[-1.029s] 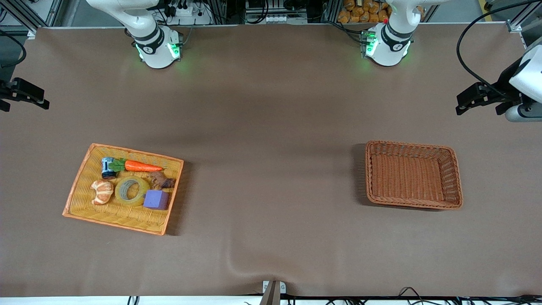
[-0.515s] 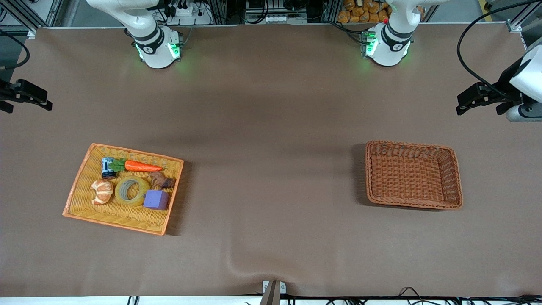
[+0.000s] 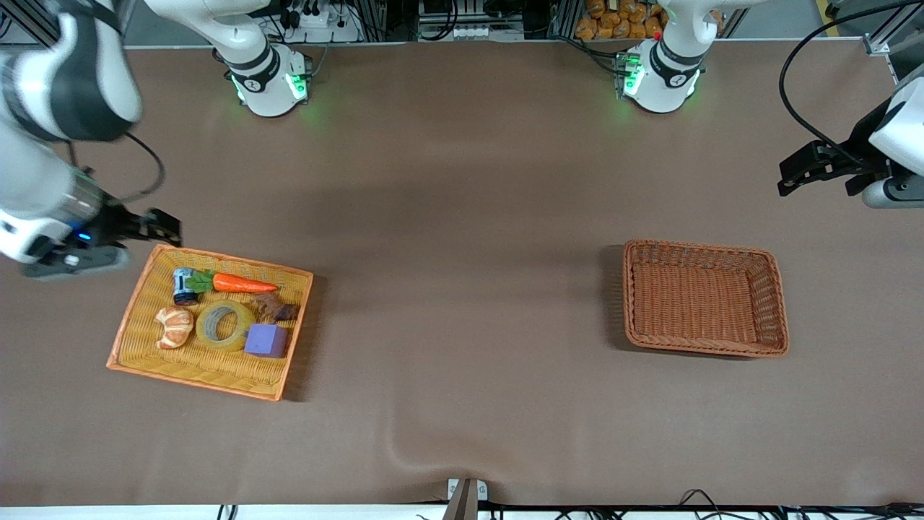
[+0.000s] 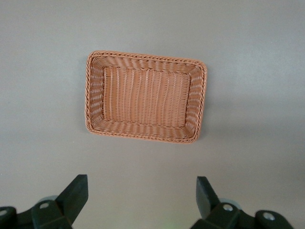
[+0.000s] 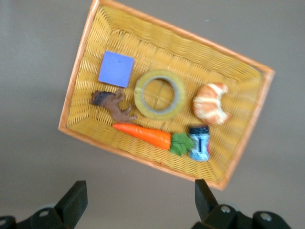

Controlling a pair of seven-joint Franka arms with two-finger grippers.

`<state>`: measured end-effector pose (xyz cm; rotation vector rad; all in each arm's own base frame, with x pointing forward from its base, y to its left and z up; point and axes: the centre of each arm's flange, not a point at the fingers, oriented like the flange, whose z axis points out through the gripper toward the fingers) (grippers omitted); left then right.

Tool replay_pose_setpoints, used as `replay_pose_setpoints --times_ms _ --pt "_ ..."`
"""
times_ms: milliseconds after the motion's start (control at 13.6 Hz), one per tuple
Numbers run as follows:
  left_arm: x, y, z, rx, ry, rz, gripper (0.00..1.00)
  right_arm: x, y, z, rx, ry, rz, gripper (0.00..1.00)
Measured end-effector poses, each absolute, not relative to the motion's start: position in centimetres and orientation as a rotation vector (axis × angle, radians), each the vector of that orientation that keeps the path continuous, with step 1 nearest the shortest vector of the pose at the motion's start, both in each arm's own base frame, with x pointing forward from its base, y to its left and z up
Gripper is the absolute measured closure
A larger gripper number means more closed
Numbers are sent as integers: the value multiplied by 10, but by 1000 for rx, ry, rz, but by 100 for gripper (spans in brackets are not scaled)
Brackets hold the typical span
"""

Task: Transfer tape with both arms
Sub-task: 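Reach the right gripper down to the tape roll in the yellow basket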

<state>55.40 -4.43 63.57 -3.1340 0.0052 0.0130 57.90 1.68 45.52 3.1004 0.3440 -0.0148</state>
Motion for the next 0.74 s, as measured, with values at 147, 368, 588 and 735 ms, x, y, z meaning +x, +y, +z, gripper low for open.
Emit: replay_pose_setpoints --times_ms 147,368,588,735 --pt "554 -44 635 -3134 5 15 0 578 29 392 3074 502 -37 0" --pt "554 -44 634 -3134 6 20 0 586 31 304 3033 765 -102 0" --pt "555 -44 633 -3134 6 24 0 593 35 252 3012 957 -84 0" --pt "554 -44 633 -3134 6 26 0 597 45 230 2973 1036 -41 0"
